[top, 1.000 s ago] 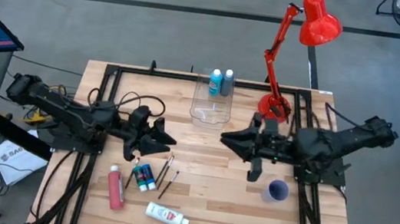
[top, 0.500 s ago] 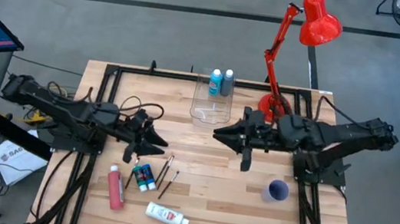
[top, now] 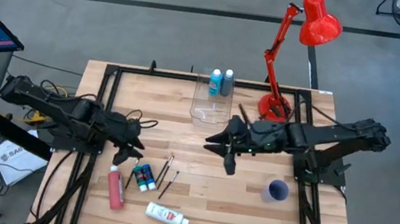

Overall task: Pick & Place Paint Supplies
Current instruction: Put the blue paint bottle into the transparent bin

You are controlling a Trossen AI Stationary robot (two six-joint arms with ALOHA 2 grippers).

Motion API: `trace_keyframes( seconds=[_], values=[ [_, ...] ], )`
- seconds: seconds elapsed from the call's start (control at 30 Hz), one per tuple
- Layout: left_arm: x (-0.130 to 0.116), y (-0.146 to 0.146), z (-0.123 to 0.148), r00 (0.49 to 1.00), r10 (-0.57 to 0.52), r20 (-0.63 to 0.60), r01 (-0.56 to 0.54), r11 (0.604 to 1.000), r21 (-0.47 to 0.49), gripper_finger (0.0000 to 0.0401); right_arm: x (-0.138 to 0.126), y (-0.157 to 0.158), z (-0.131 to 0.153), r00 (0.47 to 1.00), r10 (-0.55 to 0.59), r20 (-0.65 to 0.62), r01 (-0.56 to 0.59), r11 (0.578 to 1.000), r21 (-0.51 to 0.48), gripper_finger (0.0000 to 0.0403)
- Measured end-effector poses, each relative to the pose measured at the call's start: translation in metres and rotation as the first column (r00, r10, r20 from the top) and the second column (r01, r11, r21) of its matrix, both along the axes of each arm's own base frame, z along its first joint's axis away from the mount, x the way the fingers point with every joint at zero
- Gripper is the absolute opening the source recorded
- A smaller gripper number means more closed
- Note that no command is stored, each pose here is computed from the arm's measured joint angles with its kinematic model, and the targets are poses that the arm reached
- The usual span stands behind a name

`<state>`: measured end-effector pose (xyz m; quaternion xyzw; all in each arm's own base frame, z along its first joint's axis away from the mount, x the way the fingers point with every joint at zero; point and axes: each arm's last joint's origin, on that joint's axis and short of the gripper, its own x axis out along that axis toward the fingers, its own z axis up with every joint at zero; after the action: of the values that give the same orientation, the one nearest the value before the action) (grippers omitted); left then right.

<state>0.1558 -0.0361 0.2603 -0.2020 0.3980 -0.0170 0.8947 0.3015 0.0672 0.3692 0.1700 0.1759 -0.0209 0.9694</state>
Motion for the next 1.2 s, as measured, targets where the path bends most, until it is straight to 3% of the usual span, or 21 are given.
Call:
trace_keyframes(
  seconds=[0.2,0.37,0.6,0.77,0.87,1.0,1.1,1.2],
  values=[
    [-0.017,0.009,-0.015,0.976,-0.005,-0.218,0.035,0.99,0.134,0.0167,0.013,0.003,-0.015,0.999,0.0,-0.045,0.0,1.0,-0.011,0.0203],
    [-0.026,0.015,-0.021,0.944,0.116,-0.31,-0.026,0.96,0.28,0.0167,0.017,0.004,-0.015,1.0,0.0,-0.024,0.0,1.0,-0.006,0.0251],
    [-0.026,0.02,-0.031,0.918,0.196,-0.346,-0.075,0.94,0.332,0.0167,0.016,0.004,-0.012,1.0,-0.004,-0.005,0.004,1.0,-0.003,0.026],
    [-0.021,0.03,-0.035,0.844,0.393,-0.364,-0.286,0.905,0.314,0.0167,0.016,0.004,-0.011,1.0,-0.012,0.008,0.012,1.0,0.022,0.026],
    [-0.02,0.036,-0.038,0.748,0.544,-0.38,-0.471,0.839,0.274,0.0167,0.016,0.004,-0.011,1.0,-0.021,0.005,0.021,0.999,0.043,0.026],
    [-0.017,0.041,-0.041,0.553,0.697,-0.456,-0.735,0.666,0.127,0.0167,0.016,0.004,-0.011,1.0,-0.026,0.004,0.026,0.998,0.057,0.026],
    [-0.017,0.042,-0.043,0.456,0.71,-0.537,-0.814,0.576,0.07,0.0167,0.016,0.004,-0.011,1.0,-0.025,0.004,0.025,0.998,0.059,0.026],
    [-0.021,0.045,-0.047,0.315,0.743,-0.59,-0.881,0.46,0.109,0.0167,0.016,0.005,-0.011,1.0,-0.024,0.004,0.024,0.998,0.061,0.026]
  ],
)
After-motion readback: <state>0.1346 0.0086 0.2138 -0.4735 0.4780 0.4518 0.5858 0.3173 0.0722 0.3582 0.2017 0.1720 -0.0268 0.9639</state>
